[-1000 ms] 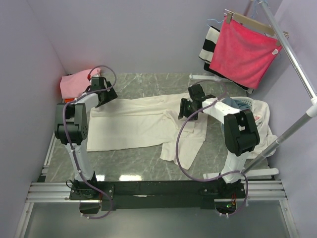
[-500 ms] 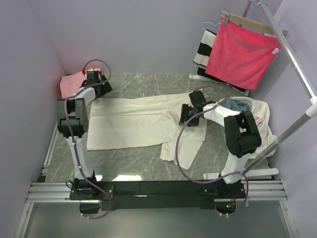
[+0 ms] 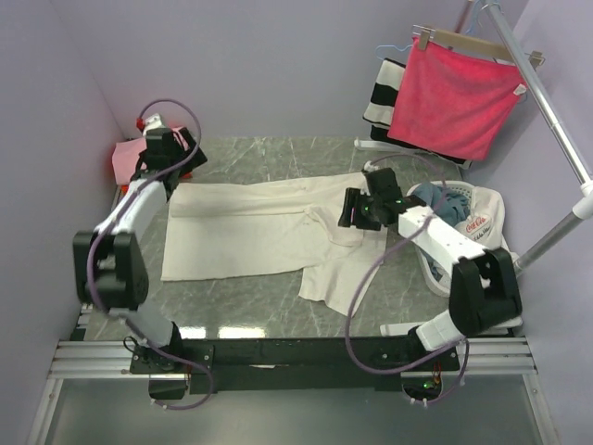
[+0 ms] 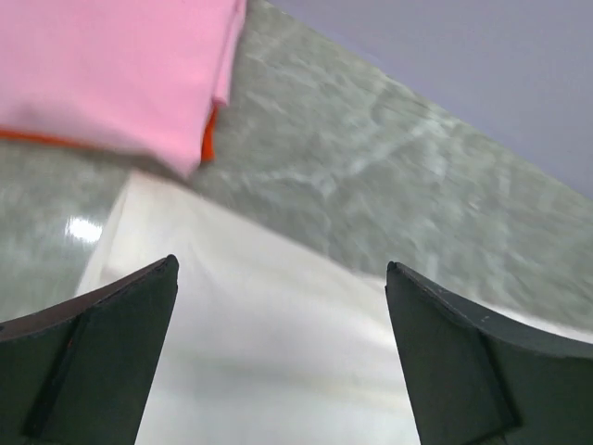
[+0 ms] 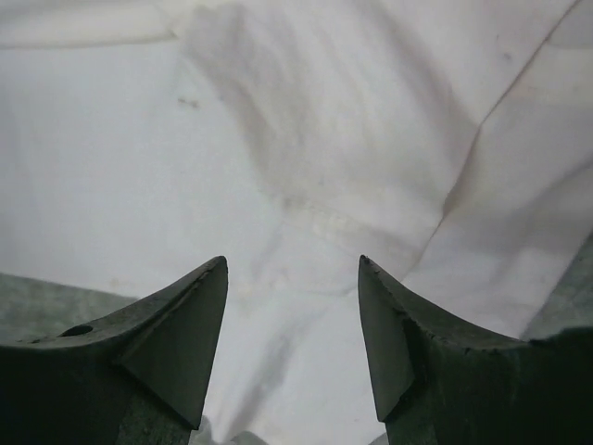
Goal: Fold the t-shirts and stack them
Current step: Fold the tshirt
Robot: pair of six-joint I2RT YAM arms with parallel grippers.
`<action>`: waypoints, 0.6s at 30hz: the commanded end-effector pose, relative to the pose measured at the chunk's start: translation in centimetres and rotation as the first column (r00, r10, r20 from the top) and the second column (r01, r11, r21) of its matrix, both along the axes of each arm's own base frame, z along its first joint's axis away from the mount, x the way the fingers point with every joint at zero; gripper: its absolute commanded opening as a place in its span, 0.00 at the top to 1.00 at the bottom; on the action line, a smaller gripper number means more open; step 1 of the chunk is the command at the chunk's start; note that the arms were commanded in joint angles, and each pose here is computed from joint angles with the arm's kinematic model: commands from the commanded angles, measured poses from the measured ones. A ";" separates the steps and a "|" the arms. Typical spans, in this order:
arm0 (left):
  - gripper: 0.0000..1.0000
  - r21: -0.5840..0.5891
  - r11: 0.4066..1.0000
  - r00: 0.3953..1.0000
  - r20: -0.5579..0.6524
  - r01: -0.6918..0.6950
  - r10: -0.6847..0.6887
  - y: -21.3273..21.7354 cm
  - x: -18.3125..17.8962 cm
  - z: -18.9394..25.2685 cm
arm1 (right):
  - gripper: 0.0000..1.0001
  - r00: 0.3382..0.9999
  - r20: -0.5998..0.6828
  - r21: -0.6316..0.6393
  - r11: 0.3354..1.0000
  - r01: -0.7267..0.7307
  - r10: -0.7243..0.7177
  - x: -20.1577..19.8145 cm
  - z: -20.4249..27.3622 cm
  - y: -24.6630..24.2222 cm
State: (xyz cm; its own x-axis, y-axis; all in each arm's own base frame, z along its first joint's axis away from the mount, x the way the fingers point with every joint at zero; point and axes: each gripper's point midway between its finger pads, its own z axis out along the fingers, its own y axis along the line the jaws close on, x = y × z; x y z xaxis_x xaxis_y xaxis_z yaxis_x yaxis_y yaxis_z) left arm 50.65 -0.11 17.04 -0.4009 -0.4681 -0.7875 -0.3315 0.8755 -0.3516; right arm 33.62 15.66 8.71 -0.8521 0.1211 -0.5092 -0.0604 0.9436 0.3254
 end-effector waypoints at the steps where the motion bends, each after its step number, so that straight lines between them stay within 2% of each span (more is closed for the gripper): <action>1: 0.01 -0.030 0.998 0.997 -0.050 -0.052 0.050 -1.0 -7.6 -0.5 | 0.34 0.999 0.044 0.038 0.999 0.008 -0.009 -2.6 3.7 -0.3; 2: 0.01 -0.054 0.996 0.998 -0.025 -0.067 0.066 -1.1 -9.3 0.4 | 0.34 0.999 0.028 0.042 0.999 0.014 -0.015 -3.4 3.3 -0.3; 3: 0.01 -0.052 0.995 0.992 -0.093 -0.087 0.082 -0.9 -11.8 -2.6 | 0.34 0.999 -0.002 0.050 0.998 0.035 -0.035 -4.5 2.8 -0.4; 4: 0.01 -0.053 0.993 0.988 -0.122 -0.106 0.099 -0.8 -13.5 -3.5 | 0.34 0.999 -0.026 0.058 0.998 0.030 -0.029 -6.2 1.9 -0.5; 5: 0.01 -0.077 0.989 0.989 -0.092 -0.126 0.119 -0.7 -14.9 -2.7 | 0.34 0.999 -0.037 0.062 0.998 0.033 -0.030 -7.0 1.5 -0.4; 7: 0.01 -0.084 0.983 0.976 -0.157 -0.166 0.151 -0.4 -18.1 -5.4 | 0.34 0.997 -0.067 0.067 0.997 0.050 -0.046 -9.5 0.3 -0.6; 8: 0.00 -0.111 0.976 0.975 -0.141 -0.187 0.171 -0.4 -19.3 -5.3 | 0.33 0.996 -0.072 0.068 0.996 0.058 -0.053 -10.2 0.0 -0.6; 13: 0.01 -0.119 0.948 0.950 -0.145 -0.294 0.277 0.9 -22.7 -5.5 | 0.31 0.986 -0.129 0.069 0.991 0.115 -0.105 -14.2 -2.4 -1.1; 18: 0.01 -0.111 0.913 0.908 -0.205 -0.392 0.365 1.9 -25.3 -7.6 | 0.31 0.976 -0.194 0.077 0.990 0.118 -0.101 -16.7 -4.5 -0.3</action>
State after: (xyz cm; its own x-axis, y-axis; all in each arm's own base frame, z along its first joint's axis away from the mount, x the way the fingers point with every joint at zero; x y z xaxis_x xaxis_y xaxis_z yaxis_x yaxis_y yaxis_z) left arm 27.16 0.62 10.90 -0.3521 -0.6707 -0.6528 -0.6018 0.6964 -0.3909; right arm 17.70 14.73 4.77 -0.9167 0.2014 -0.3452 0.0579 0.9216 0.3838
